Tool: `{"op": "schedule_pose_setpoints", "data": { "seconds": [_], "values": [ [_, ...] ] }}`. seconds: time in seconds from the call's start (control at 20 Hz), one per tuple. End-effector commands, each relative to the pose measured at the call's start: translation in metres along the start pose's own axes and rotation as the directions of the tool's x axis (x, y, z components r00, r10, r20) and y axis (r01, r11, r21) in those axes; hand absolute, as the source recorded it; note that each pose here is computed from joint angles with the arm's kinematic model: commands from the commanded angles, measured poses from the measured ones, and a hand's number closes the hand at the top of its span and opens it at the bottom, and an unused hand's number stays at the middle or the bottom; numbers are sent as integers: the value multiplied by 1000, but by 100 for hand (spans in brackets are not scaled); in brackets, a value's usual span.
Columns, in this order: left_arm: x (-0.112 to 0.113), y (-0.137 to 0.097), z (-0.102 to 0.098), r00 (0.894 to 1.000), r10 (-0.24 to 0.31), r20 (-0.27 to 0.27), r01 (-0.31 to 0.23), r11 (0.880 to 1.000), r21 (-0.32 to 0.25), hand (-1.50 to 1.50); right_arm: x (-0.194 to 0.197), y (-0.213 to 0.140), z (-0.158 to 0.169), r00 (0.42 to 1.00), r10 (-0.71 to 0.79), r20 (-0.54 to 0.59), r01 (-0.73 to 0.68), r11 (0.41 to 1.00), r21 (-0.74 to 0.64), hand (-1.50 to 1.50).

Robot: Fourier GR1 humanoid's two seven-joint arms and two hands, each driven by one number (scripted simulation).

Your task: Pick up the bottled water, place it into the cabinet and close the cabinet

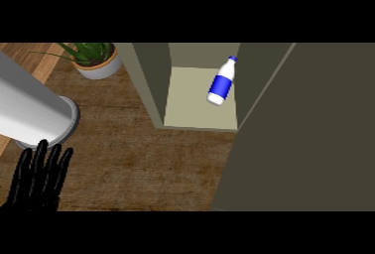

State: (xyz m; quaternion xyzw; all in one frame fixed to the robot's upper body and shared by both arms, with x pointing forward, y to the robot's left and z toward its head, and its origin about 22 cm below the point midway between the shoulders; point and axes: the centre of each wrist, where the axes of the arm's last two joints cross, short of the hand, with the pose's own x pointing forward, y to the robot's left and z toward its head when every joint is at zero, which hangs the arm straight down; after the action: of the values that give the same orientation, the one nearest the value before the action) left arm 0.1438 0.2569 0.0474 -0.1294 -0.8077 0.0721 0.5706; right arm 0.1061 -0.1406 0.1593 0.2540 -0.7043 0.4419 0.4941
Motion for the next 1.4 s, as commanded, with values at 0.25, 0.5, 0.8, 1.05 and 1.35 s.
{"op": "schedule_pose_setpoints", "data": {
  "seconds": [0.25,0.5,0.8,1.05,1.35],
  "values": [
    [3,8,0,1000,-3,9,3,1000,-4,-150,4,5,-37,998,-34,56,38,996,-83,150],
    [6,9,2,1000,16,20,-16,1000,-19,-150,4,3,-35,997,-51,64,57,994,-92,150],
    [3,11,3,1000,24,11,-23,999,-42,-150,-4,-1,-37,990,-119,73,125,989,-77,150],
    [12,14,-4,999,26,27,-24,997,-69,-150,-23,10,-47,962,-275,1,274,959,76,150],
    [14,16,-5,999,41,16,-38,992,-121,-150,-41,17,-50,869,-490,-73,494,848,191,150]
  ]
}}
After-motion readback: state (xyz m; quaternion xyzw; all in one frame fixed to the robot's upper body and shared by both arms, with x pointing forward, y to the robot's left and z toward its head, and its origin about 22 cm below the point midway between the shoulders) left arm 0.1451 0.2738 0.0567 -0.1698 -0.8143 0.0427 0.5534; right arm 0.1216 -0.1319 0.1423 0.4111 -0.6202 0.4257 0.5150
